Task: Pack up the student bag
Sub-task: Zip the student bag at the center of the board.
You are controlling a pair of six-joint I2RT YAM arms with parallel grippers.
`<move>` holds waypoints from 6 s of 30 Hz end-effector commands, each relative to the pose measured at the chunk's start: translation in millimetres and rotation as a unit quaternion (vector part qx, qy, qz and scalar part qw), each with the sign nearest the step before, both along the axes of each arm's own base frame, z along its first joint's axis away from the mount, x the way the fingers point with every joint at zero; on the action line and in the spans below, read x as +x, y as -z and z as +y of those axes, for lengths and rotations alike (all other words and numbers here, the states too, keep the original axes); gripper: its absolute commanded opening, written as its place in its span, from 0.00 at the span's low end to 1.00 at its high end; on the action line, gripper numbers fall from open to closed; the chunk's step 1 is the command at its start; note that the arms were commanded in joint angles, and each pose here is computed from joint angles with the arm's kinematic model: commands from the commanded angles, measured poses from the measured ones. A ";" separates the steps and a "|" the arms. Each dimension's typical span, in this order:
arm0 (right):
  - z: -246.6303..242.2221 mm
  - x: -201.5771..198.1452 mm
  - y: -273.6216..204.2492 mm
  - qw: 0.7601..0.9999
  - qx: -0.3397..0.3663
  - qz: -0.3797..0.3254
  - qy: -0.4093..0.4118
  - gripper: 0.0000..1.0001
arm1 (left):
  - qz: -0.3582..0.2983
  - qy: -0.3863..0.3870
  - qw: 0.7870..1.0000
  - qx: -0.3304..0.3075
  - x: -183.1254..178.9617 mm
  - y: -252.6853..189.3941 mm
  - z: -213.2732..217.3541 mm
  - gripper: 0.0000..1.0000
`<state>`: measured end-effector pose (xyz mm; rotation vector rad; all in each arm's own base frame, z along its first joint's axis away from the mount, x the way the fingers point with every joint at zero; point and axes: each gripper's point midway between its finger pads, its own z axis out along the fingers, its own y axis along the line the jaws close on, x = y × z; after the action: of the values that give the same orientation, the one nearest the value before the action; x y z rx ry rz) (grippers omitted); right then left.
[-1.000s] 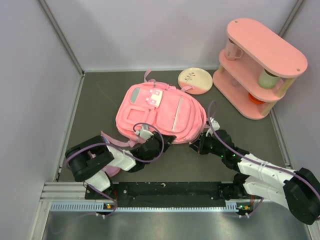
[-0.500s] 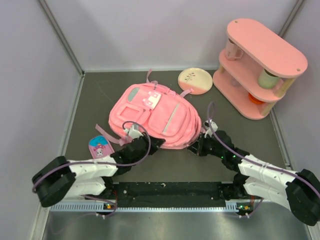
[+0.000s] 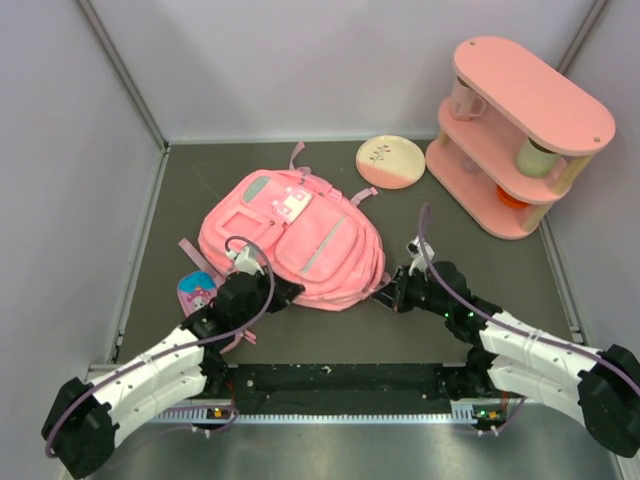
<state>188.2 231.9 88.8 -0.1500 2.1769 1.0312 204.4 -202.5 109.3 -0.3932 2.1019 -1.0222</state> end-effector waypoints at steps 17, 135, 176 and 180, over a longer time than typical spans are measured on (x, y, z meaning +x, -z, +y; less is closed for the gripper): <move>-3.9 -76.2 13.3 0.998 -0.040 -0.003 -0.054 0.00 | -0.133 0.166 0.958 0.193 48.7 -55.4 -32.1 0.00; 34.7 -59.9 19.4 0.990 -0.139 -0.022 -0.011 0.00 | -0.019 -0.033 0.999 0.035 -1.4 14.3 -26.6 0.00; -1.8 -46.3 -7.5 0.990 -0.108 -0.048 -0.073 0.54 | -0.022 -0.057 0.997 0.050 -7.3 33.8 14.7 0.00; 3.7 -48.4 -26.5 0.978 -0.143 -0.111 -0.104 0.54 | -0.023 -0.058 0.997 0.052 -6.6 33.2 15.0 0.00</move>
<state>133.0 236.0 93.8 -0.4608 2.2186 0.9049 174.7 -205.2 69.4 -0.3881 2.1638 -0.9562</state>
